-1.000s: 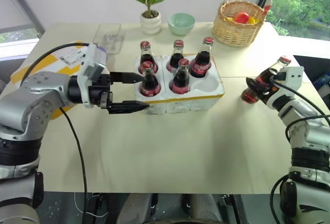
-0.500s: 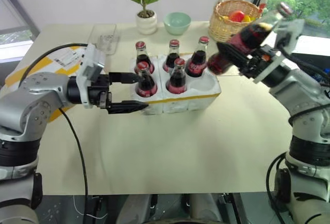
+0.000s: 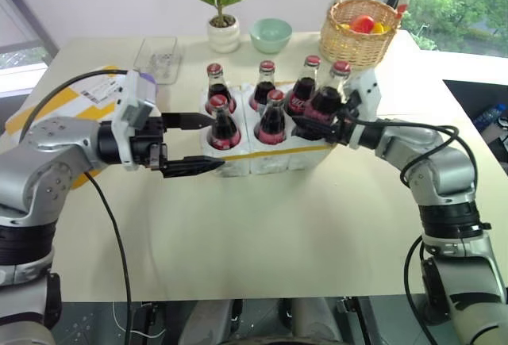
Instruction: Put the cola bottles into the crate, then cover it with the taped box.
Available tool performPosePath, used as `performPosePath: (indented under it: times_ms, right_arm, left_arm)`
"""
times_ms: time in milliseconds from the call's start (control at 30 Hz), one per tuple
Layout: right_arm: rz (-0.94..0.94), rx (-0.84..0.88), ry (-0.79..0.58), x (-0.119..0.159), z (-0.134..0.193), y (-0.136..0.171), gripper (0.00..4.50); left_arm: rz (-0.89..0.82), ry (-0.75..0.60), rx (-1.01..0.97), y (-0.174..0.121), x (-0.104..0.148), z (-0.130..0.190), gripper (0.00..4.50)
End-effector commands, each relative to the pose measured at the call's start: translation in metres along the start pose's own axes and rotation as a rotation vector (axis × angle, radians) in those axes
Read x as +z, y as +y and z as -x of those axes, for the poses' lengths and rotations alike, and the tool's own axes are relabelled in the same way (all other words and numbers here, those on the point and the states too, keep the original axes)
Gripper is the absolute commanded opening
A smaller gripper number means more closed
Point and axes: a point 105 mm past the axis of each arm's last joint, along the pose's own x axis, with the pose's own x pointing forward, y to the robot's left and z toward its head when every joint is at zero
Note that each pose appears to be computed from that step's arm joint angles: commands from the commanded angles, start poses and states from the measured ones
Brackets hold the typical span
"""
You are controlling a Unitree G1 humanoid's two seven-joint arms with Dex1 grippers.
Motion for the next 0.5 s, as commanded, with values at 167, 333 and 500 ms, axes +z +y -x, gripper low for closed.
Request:
performPosePath:
  times_ms: [167,333,500]
  right_arm:
    - [0.01,-0.002,0.055,-0.006,-0.011,-0.011,3.92]
    - [0.007,-0.038,0.027,0.0,-0.011,-0.02,4.48]
    - [0.01,0.003,-0.044,0.026,0.019,-0.015,4.48]
  left_arm:
    - [-0.048,-0.009,0.017,-0.001,0.01,0.003,4.5]
    - [-0.056,0.002,0.049,0.003,0.01,0.006,4.5]
    - [-0.081,0.041,0.244,0.016,0.007,0.032,4.5]
